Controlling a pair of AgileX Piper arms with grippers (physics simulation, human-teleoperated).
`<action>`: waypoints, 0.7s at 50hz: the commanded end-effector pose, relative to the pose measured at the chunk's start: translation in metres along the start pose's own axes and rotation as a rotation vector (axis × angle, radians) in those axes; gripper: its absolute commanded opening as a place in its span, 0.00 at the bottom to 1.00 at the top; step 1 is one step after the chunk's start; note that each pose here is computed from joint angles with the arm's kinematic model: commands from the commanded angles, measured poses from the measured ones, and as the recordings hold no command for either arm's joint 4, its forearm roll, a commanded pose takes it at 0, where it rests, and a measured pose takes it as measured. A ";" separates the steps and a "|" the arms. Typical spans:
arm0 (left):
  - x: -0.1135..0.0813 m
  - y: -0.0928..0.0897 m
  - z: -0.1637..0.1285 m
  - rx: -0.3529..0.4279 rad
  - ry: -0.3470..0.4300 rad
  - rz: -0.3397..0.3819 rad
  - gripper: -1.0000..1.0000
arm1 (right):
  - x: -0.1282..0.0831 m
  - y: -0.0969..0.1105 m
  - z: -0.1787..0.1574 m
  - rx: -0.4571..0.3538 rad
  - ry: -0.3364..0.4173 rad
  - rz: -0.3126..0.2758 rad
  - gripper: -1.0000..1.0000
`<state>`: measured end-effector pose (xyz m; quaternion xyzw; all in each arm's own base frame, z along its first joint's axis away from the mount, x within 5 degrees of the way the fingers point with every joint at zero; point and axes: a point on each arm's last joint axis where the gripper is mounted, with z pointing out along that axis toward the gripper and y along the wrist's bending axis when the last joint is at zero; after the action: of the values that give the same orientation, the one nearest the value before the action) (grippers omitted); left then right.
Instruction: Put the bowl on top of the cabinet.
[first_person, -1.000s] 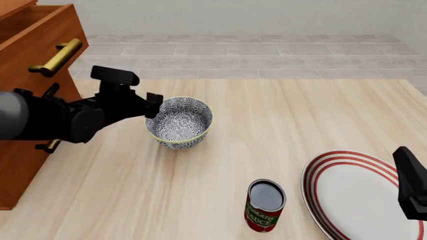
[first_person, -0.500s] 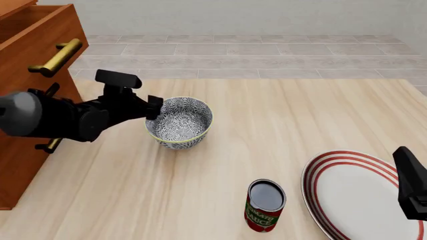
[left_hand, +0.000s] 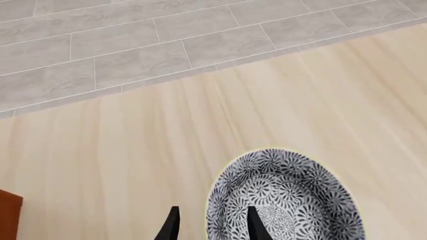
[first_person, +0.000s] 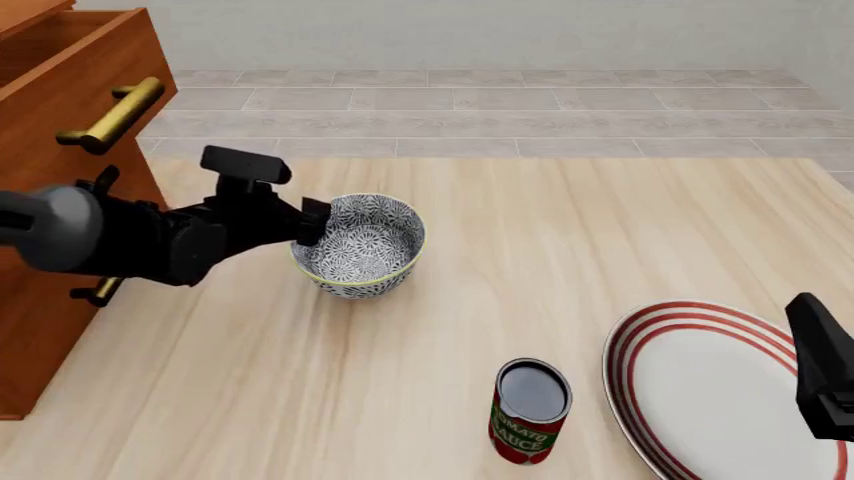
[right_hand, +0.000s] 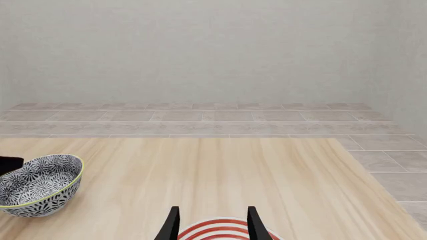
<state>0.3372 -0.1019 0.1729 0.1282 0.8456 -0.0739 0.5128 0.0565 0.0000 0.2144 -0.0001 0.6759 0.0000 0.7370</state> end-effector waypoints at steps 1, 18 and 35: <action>0.003 0.000 0.004 0.000 0.010 0.002 1.00 | 0.000 0.000 0.000 0.000 0.000 0.000 1.00; 0.009 0.001 0.015 -0.003 0.031 0.002 1.00 | 0.000 0.000 0.000 0.000 0.000 0.000 1.00; 0.011 -0.002 0.021 0.004 0.039 0.012 1.00 | 0.000 0.000 0.000 0.000 0.000 0.000 1.00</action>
<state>0.3473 -0.1051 0.1567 0.1330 0.8535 -0.0700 0.4990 0.0565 0.0000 0.2144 -0.0002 0.6759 0.0001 0.7370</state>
